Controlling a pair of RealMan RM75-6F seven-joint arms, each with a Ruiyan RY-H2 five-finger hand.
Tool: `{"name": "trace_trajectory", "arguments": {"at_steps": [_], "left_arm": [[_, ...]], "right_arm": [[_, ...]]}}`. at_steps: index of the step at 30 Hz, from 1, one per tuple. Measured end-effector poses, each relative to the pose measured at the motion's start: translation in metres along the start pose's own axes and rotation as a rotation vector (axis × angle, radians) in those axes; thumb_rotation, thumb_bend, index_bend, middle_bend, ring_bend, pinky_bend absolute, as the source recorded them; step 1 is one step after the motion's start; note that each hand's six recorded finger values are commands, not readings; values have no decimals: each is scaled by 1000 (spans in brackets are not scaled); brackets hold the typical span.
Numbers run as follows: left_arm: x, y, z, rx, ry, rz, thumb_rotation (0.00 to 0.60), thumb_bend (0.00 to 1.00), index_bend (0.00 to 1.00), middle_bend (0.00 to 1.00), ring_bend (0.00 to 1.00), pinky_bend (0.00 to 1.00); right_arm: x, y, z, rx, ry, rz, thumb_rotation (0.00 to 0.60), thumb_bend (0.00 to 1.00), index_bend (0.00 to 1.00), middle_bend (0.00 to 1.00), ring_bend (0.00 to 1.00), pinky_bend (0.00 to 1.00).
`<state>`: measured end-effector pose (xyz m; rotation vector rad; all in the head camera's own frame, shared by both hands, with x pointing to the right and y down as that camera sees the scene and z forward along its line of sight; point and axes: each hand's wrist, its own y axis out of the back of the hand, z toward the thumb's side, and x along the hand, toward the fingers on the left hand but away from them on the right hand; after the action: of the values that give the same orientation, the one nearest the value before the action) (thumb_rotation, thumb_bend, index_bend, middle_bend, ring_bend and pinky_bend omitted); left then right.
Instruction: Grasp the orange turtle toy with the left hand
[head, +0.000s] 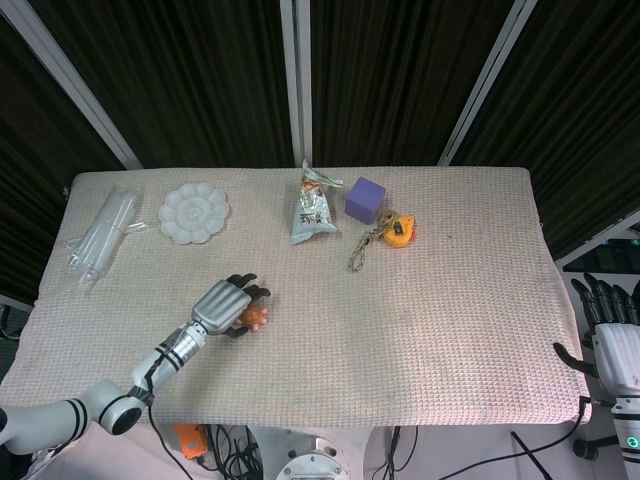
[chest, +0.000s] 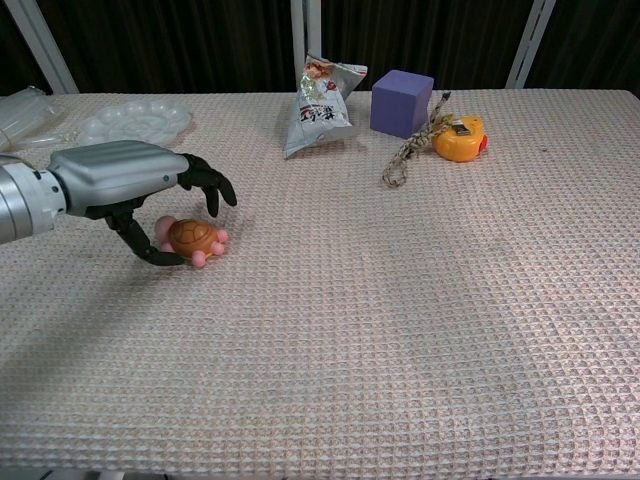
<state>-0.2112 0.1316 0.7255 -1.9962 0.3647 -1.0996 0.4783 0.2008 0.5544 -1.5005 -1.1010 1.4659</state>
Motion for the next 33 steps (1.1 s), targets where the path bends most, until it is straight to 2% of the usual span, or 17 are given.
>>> {"name": "trace_trajectory", "arguments": {"at_steps": [3,8,11,14,16,18,23,24,26,27,28,30,31,33], "left_arm": [[1,-1,1,4,0,0,600,206,357,352,92,211],[3,-3,-1,9,10,3,600,295,462,445,144,212],[4,0,-1,9,14,27,600,329,565,566,246,240],[4,4,-1,14,16,63,600,352,721,722,395,292],[4,6,0,20,15,95,600,353,767,767,441,300],[4,7,0,29,14,114,600,353,788,789,465,301],[4,6,0,29,23,107,600,352,799,801,474,300],[4,6,0,20,25,106,600,347,788,792,470,299],[3,6,0,7,27,105,600,297,686,701,405,281],[3,5,-1,4,26,98,600,249,563,595,322,251],[2,4,-1,3,24,88,600,192,383,433,197,199],[0,2,-3,-5,18,57,600,136,175,216,53,109],[-1,2,-4,-11,17,47,600,109,110,126,12,58],[-2,3,-6,-18,20,47,600,71,75,48,0,1]], "right_arm": [[0,-1,1,0,1,4,600,117,0,0,0,0],[0,-2,1,0,2,8,600,116,0,0,0,0],[-1,-3,0,-1,-1,13,600,117,0,0,0,0],[-1,-4,0,-3,-1,14,600,117,0,0,0,0],[-1,-4,1,-3,0,14,600,117,0,0,0,0],[-1,-4,1,-3,1,14,600,117,0,0,0,0],[-1,-3,2,-2,4,10,600,117,0,0,0,0],[-1,-3,2,-2,4,10,600,117,0,0,0,0],[-1,-3,2,-1,4,8,600,118,0,0,0,0],[-1,-3,2,-1,4,8,600,117,0,0,0,0],[-1,-3,2,-2,3,7,600,117,0,0,0,0],[-1,-2,1,-2,3,5,600,117,0,0,0,0],[-1,-1,1,-2,2,3,600,117,0,0,0,0],[-1,-1,1,-2,1,2,600,117,0,0,0,0]]}}
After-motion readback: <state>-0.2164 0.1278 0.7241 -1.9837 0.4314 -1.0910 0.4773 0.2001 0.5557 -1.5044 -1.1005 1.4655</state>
